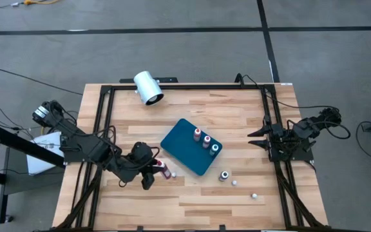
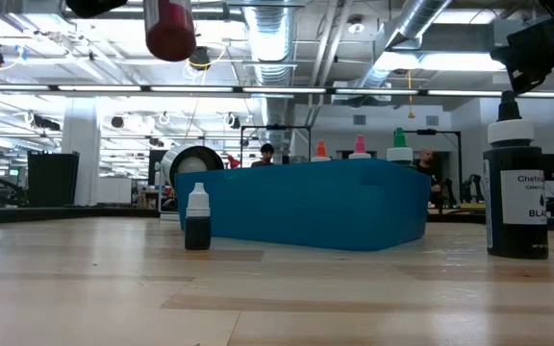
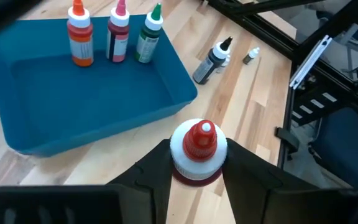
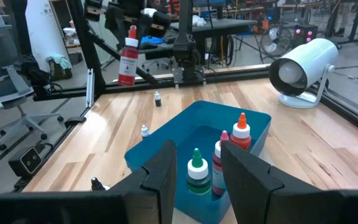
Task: Pick & Place food coloring
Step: Put the big red food coloring bottle into the blue bin
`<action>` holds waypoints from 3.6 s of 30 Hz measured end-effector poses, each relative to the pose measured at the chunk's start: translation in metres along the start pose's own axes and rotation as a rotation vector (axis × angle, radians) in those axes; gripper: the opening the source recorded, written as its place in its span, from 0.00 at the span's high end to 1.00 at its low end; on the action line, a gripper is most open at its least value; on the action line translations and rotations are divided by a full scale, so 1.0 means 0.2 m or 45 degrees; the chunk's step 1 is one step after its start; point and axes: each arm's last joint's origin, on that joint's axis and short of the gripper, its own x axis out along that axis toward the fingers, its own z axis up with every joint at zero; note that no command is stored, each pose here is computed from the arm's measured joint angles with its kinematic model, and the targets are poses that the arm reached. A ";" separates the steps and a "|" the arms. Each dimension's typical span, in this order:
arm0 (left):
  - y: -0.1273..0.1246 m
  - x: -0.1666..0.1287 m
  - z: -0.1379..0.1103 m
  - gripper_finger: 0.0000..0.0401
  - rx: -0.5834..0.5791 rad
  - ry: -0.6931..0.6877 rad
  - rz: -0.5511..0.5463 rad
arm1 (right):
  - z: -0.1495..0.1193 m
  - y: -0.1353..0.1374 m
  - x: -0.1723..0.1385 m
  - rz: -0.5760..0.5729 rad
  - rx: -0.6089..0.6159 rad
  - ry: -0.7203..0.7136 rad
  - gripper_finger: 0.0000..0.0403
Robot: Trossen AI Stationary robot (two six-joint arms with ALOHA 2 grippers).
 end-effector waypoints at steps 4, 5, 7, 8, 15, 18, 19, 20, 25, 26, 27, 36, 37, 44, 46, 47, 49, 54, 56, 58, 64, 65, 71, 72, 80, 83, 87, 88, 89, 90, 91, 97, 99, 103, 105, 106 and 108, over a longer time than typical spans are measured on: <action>0.01 0.01 0.01 0.72 -0.001 0.006 0.011 | 0.00 0.00 0.00 0.000 -0.001 0.000 0.72; 0.01 0.01 0.01 0.72 -0.002 0.007 0.016 | 0.00 0.00 0.00 0.000 0.000 0.000 0.72; 0.02 0.01 0.02 0.72 -0.006 0.001 0.023 | 0.00 0.00 0.00 0.000 0.000 0.000 0.72; 0.02 0.01 0.02 0.72 -0.003 -0.003 0.026 | 0.00 0.00 0.00 0.000 0.000 0.000 0.72; 0.08 0.06 0.09 0.72 0.039 -0.040 0.091 | 0.00 0.00 0.00 0.000 0.000 0.000 0.72; 0.11 0.08 0.13 0.72 0.076 -0.060 0.127 | 0.00 0.00 0.00 0.000 -0.001 0.000 0.72; 0.12 0.09 0.14 0.72 0.091 -0.069 0.135 | 0.00 0.00 0.00 0.000 0.000 0.000 0.72; 0.13 0.09 0.16 0.72 0.105 -0.078 0.142 | 0.00 0.00 0.00 0.000 -0.001 0.000 0.72; 0.18 0.12 0.23 0.72 0.155 -0.113 0.157 | 0.00 0.00 0.00 0.000 -0.001 0.000 0.72; 0.19 0.13 0.24 0.72 0.168 -0.126 0.161 | 0.00 0.00 0.00 0.000 -0.001 0.000 0.72; 0.20 0.13 0.25 0.72 0.181 -0.134 0.166 | 0.00 0.00 0.00 0.000 -0.001 0.000 0.72; 0.31 0.17 0.36 0.72 0.256 -0.171 0.258 | 0.00 0.00 0.00 0.000 -0.001 0.000 0.72; 0.32 0.17 0.37 0.72 0.262 -0.173 0.264 | 0.00 0.00 0.00 0.000 -0.001 0.000 0.72; 0.39 0.19 0.42 0.72 0.295 -0.176 0.319 | 0.00 0.00 0.00 0.000 -0.001 0.000 0.72; 0.41 0.19 0.44 0.72 0.309 -0.190 0.327 | 0.00 0.00 0.00 0.000 -0.001 0.000 0.72; 0.41 0.19 0.45 0.72 0.320 -0.200 0.324 | 0.00 0.00 0.00 0.000 0.000 0.000 0.72; 0.42 0.20 0.47 0.72 0.338 -0.211 0.312 | 0.00 0.00 0.00 0.000 -0.001 0.001 0.72; 0.45 0.20 0.49 0.72 0.339 -0.211 0.327 | 0.00 0.00 0.00 0.000 -0.001 0.000 0.72; 0.45 0.20 0.49 0.72 0.339 -0.211 0.330 | 0.00 0.00 0.00 0.000 -0.001 0.001 0.72; 0.45 0.20 0.50 0.72 0.335 -0.223 0.325 | 0.00 0.00 0.00 0.000 -0.001 0.000 0.72; 0.43 0.20 0.52 0.72 0.353 -0.283 0.296 | 0.00 0.00 0.00 0.000 -0.001 0.001 0.72; 0.43 0.21 0.52 0.72 0.354 -0.280 0.300 | 0.00 0.00 0.00 -0.001 -0.001 0.000 0.72; 0.44 0.36 0.48 0.72 0.411 -0.210 0.329 | 0.00 0.00 0.00 0.000 -0.001 0.001 0.72; 0.44 0.40 0.46 0.72 0.420 -0.180 0.339 | 0.00 0.00 0.00 0.000 0.000 0.000 0.72; 0.46 0.60 0.43 0.72 0.520 -0.057 0.417 | 0.00 0.00 0.00 0.000 0.000 0.000 0.72; 0.47 0.68 0.43 0.72 0.565 -0.021 0.434 | 0.00 0.00 0.00 -0.001 0.000 0.000 0.72; 0.50 0.78 0.41 0.72 0.636 0.042 0.479 | 0.00 0.00 0.00 0.000 -0.001 0.001 0.72; 0.52 0.81 0.39 0.72 0.653 0.072 0.497 | 0.00 0.00 0.00 0.000 -0.001 0.001 0.72; 0.53 0.83 0.38 0.72 0.661 0.088 0.504 | 0.00 0.00 0.00 -0.001 -0.001 0.001 0.72; 0.54 0.86 0.38 0.72 0.666 0.099 0.510 | 0.00 0.00 0.00 -0.001 -0.001 0.001 0.72; 0.55 0.87 0.37 0.72 0.668 0.114 0.520 | 0.00 0.00 0.00 0.000 0.000 0.000 0.72; 0.61 0.92 0.35 0.72 0.685 0.161 0.557 | 0.00 0.00 0.00 0.000 -0.001 0.001 0.72; 0.61 0.92 0.37 0.72 0.684 0.144 0.561 | 0.00 0.00 0.00 0.000 -0.001 0.001 0.72; 0.63 0.93 0.40 0.72 0.657 0.093 0.548 | 0.00 0.00 0.00 0.000 -0.001 0.001 0.72; 0.63 0.93 0.42 0.72 0.638 0.074 0.494 | 0.00 0.00 0.00 0.000 0.000 0.000 0.72; 0.63 0.93 0.42 0.72 0.633 0.076 0.466 | 0.00 0.00 0.00 0.000 -0.001 0.001 0.72; 0.64 0.93 0.43 0.72 0.625 0.072 0.452 | 0.00 0.00 0.00 0.000 -0.001 0.001 0.72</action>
